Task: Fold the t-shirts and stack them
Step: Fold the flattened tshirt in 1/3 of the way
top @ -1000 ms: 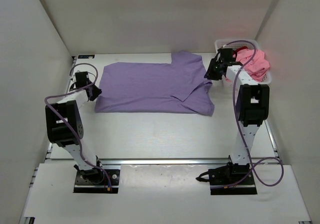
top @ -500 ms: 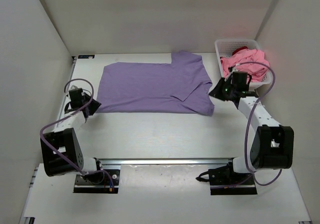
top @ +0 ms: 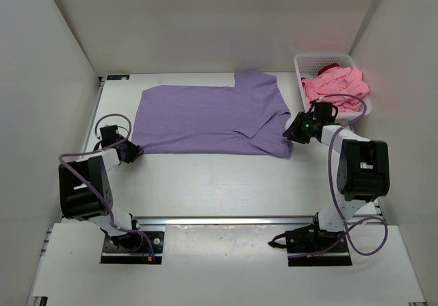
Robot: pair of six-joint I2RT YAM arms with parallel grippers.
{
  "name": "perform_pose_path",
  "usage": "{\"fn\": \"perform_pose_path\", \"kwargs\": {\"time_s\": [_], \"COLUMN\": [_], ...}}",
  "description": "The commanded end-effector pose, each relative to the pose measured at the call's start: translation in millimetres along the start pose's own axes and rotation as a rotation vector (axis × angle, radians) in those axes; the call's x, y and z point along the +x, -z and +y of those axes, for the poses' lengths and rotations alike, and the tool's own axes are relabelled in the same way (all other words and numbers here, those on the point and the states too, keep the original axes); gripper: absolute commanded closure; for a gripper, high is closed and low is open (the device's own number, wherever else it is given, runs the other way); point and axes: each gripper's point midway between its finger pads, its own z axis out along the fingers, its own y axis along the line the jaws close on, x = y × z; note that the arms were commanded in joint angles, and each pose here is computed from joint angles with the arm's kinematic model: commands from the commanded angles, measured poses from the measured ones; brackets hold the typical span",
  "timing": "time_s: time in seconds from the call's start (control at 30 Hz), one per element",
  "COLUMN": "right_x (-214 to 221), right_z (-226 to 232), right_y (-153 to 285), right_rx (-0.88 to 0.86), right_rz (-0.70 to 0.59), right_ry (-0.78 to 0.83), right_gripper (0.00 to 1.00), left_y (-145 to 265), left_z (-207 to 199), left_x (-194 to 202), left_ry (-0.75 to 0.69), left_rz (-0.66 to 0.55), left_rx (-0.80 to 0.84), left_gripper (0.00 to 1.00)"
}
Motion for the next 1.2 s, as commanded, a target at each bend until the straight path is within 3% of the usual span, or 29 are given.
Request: {"fn": "perform_pose_path", "kwargs": {"time_s": [0.0,0.57,0.77,1.1,1.13,1.17], "right_x": [-16,-12,-16,-41,-38,-33], "right_z": [11,4,10,21,18,14], "right_y": [-7,-26,-27,-23,-20,-16], "right_rx": [-0.032,-0.056,-0.079,-0.039,-0.019,-0.006], "right_rz": [-0.040,-0.008,0.002,-0.026,-0.017,-0.017], "right_ry": [0.022,0.007,0.009,0.054,0.047,0.049], "right_gripper": [0.72,0.67,1.00,0.99,0.96,0.86], "left_y": [0,-5,-10,-6,-6,-5], "left_z": [-14,-30,-26,-33,-32,-31], "left_x": [-13,-24,-30,-34,-31,-32], "left_ry": [0.004,-0.013,-0.014,-0.029,-0.026,-0.020], "left_rz": [-0.028,-0.063,-0.065,-0.075,-0.066,-0.070], "left_rx": [0.050,0.081,0.059,0.077,0.077,0.079], "left_gripper": [0.77,0.84,0.99,1.00,1.00,1.00]}}
